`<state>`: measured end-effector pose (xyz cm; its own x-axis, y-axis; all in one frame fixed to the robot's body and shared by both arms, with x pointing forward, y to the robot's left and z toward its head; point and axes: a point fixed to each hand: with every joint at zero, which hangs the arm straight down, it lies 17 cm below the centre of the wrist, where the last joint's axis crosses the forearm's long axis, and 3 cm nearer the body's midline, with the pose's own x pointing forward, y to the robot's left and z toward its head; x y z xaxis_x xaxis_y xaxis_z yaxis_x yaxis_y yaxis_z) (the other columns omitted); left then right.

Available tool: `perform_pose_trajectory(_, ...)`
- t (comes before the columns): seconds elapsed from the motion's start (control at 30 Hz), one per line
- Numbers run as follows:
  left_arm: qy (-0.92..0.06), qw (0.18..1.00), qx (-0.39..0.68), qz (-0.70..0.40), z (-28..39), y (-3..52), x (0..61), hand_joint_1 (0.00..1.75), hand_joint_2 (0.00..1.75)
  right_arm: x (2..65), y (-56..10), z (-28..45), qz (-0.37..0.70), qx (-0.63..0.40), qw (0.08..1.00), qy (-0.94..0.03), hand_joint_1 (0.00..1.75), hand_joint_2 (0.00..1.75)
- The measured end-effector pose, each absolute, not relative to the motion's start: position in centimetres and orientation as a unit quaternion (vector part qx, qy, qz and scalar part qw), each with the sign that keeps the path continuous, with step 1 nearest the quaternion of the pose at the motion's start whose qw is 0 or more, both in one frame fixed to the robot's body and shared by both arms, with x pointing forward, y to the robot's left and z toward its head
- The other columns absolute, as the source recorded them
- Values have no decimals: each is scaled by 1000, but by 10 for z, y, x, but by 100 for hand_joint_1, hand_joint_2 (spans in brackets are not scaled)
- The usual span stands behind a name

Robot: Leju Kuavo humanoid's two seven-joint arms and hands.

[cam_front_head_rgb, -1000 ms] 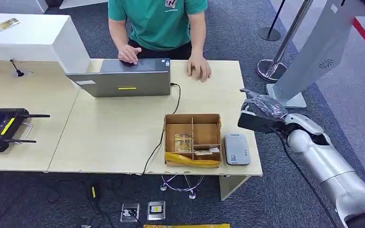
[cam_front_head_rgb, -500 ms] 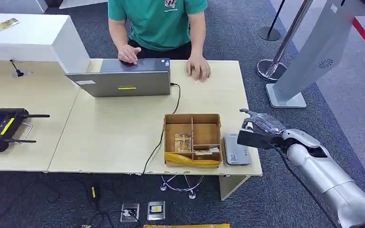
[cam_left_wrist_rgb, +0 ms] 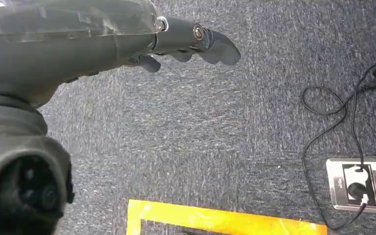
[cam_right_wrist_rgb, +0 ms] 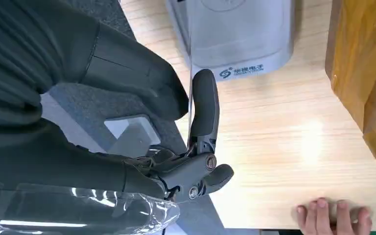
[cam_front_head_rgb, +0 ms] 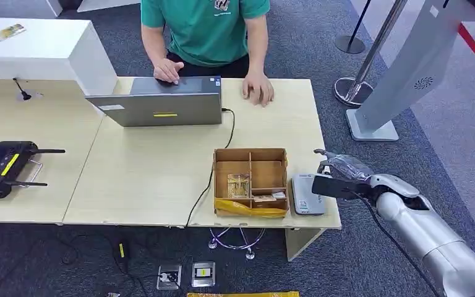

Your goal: Pass the card to the sensor for recognition and then transmit it.

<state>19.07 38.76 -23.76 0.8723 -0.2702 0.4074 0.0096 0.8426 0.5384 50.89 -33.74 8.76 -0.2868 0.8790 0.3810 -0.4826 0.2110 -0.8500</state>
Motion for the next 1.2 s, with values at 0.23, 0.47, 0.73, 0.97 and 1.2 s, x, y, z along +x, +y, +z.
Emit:
perform_pose_trajectory(0.23, -241, 929, 269, -77, -238, 387, 191, 0, 0, 506, -339, 81, 603, -188, 571, -524, 175, 175)
perform_pose_trajectory(0.47, -242, 929, 267, -82, -238, 387, 191, 0, 0, 507, -352, 77, 589, -221, 574, -524, 175, 175)
perform_pose_trajectory(0.73, -245, 928, 269, -85, -237, 387, 193, 0, 0, 529, -375, 112, 534, -298, 556, -563, 175, 175)
perform_pose_trajectory(0.97, -254, 925, 267, -95, -236, 385, 196, 0, 0, 552, -394, 168, 481, -358, 524, -605, 175, 175)
perform_pose_trajectory(1.2, -263, 922, 263, -104, -235, 385, 199, 0, 0, 580, -380, 249, 458, -386, 455, -659, 175, 175)
